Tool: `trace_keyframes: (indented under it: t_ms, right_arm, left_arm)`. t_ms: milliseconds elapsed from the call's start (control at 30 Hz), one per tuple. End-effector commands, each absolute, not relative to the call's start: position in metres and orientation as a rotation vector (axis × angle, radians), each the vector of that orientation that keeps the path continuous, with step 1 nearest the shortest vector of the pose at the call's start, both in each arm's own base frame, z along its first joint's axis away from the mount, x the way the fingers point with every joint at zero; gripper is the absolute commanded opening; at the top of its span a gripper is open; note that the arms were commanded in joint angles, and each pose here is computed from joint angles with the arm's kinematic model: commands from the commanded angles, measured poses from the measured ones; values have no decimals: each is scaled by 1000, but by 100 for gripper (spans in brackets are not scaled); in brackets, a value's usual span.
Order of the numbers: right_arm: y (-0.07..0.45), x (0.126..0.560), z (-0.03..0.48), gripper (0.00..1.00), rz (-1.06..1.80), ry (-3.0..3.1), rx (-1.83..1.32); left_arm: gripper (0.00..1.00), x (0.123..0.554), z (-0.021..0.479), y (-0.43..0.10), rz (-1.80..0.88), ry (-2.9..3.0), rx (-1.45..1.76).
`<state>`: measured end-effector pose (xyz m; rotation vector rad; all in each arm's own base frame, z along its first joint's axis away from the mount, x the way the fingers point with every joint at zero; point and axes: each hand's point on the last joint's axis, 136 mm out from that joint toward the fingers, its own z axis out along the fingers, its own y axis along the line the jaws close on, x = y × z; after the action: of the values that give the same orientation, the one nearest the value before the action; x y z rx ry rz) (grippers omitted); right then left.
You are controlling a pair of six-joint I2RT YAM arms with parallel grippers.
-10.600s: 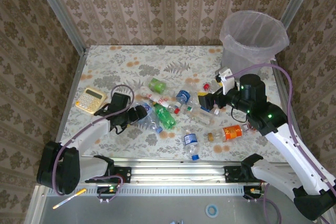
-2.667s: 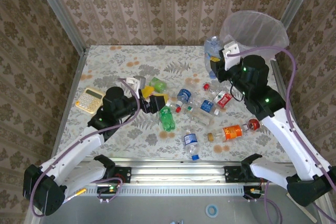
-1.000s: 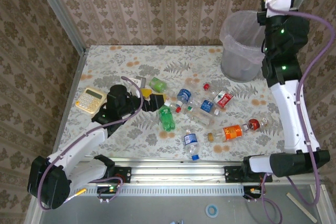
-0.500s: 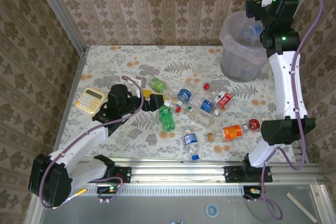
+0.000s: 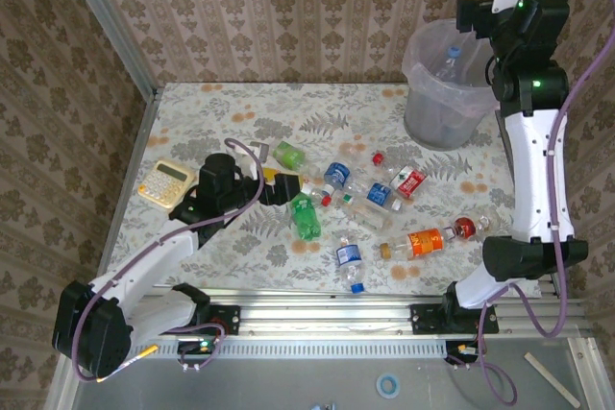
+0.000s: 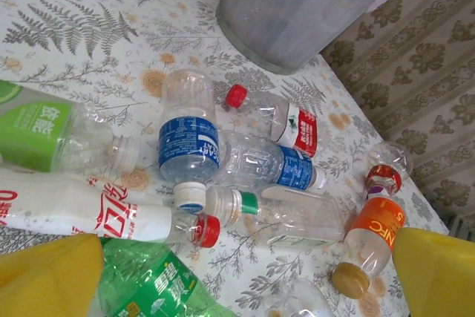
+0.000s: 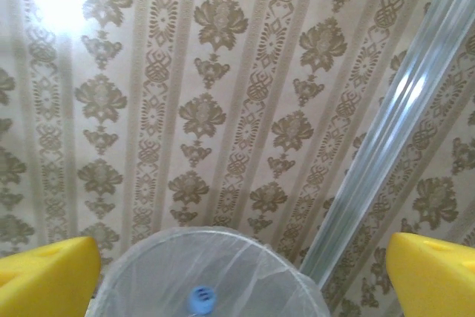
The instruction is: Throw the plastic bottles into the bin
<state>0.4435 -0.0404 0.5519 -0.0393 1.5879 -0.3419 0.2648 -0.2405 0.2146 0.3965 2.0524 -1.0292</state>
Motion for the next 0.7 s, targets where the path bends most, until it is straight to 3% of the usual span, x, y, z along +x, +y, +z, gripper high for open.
trace_keyframes:
  t_ms: [0,367,667]
  right_arm:
    - [-21,417,561,100,-208,1581,-84]
    - [25,342,535,100,109,1607,-172]
    - [34,315,486,100,197,1716,-163]
  left_arm:
    - [100,270,210,-234,-987,2134,330]
    - [100,263,155,-230,-855,2445,266]
    - [98,240,121,-253,-808,2641,324]
